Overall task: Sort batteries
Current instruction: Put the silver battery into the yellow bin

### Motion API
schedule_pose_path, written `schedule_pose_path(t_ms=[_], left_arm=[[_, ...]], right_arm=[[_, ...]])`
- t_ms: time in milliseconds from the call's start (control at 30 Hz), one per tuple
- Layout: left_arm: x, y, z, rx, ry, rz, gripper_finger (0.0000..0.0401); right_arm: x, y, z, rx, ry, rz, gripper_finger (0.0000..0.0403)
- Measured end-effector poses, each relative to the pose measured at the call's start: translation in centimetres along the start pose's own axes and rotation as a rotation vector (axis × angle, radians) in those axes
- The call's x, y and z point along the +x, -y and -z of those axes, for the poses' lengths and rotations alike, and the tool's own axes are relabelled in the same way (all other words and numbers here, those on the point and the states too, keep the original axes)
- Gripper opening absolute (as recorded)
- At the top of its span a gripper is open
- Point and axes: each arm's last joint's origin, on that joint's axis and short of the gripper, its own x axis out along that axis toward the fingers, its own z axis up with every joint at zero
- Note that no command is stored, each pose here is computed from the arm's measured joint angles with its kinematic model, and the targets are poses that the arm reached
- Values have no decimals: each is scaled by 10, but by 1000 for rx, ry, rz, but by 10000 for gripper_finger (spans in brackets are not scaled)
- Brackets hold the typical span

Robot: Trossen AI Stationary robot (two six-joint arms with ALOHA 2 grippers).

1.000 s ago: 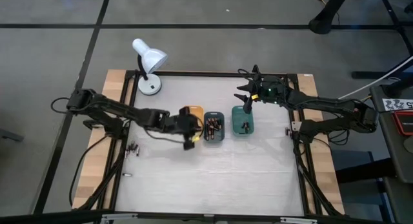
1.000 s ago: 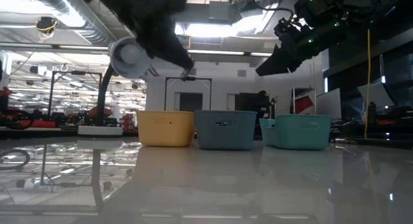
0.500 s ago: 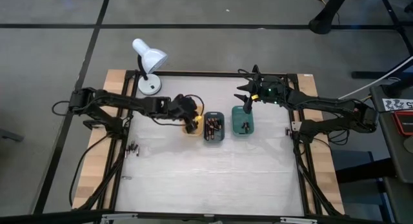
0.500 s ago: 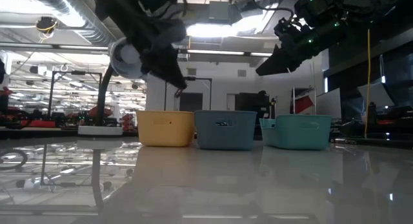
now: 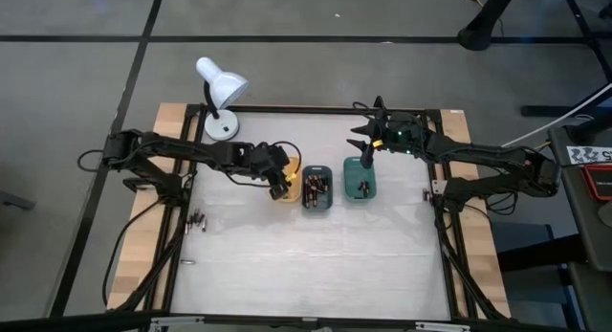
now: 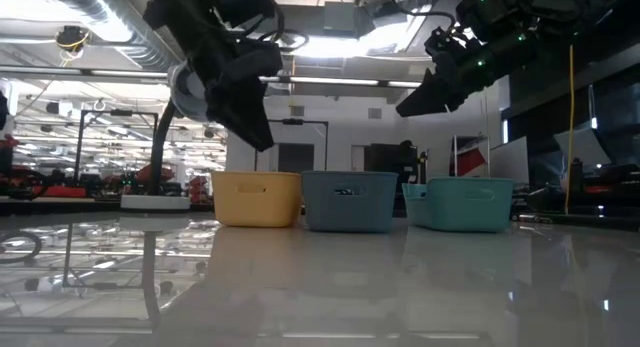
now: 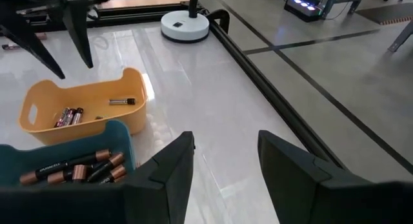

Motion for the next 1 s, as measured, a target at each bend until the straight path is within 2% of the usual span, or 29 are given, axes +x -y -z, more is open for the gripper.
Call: schedule_pose_path(t_ms=[100,233,367,567,733,867,1000], left_arm=[[-16,8,-3,36,-52,6,157],[-44,31,3,125,-156,84,152],[-62,62,35,177,-331,164,145],[-81,102,97,134,-554,221,155],[-96,116,137,214,-635,197,165],[-104,123,159,318,-699,245,173],[-110,126,176,359,-760,273,180]], right_arm=[[0,0,0,1,1,0,172],[0,0,0,2,0,0,172],[0,0,0,-4,0,0,172],[0,0,0,-17,0,0,172],[0,0,0,-17,1,0,172],[0,0,0,-17,3,0,172],[0,0,0,-17,3,0,172]])
